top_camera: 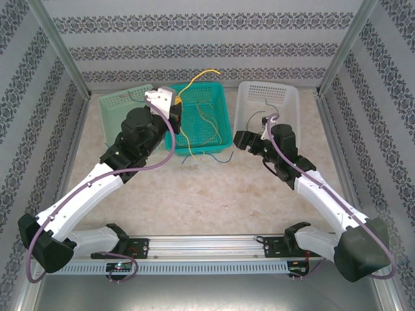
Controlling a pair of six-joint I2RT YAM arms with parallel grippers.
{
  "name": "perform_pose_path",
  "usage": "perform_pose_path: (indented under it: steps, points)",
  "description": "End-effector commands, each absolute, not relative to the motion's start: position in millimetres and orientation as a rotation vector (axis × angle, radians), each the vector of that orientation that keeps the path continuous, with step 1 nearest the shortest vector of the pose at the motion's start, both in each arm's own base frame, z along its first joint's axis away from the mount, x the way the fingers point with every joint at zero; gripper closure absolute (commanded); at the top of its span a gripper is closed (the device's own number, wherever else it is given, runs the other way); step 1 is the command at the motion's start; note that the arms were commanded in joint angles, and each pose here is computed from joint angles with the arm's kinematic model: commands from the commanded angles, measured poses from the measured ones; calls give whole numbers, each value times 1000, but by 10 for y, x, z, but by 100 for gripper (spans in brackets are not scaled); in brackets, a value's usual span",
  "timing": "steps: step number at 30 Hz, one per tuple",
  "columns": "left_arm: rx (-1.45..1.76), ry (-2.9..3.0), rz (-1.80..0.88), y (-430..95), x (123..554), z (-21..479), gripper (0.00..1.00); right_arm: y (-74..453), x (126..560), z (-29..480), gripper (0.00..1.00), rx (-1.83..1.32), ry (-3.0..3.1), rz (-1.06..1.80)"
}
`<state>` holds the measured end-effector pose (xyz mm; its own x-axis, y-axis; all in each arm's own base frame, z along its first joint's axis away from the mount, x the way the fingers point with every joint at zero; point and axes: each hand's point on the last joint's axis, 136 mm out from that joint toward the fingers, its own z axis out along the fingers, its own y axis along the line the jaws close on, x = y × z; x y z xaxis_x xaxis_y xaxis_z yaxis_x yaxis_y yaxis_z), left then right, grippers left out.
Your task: Untangle the cables
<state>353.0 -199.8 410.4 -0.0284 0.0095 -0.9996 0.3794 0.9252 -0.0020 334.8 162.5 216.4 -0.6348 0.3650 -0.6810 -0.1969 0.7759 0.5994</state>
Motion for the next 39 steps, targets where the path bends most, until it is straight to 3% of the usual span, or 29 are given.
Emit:
perform_pose_path:
  steps: [1,14,20,31,39]
  points:
    - [273,1473,-402,-1963,3380,4573,99,1580,3351,2135,15,151,2102,809]
    - [127,1692,-710,-1939,2989,3840,99,1568,3401,2040,14,193,2121,801]
    - [168,1629,-587,-1835,3021,4068,98,1650,3457,2050,14,175,2129,829]
    - [315,1662,-364,-1993,3704,4148,97,1575,3362,2014,14,197,2124,807]
    - [259,1765,-309,-1824,4356,3691,97,1482,3289,2046,14,210,2105,778]
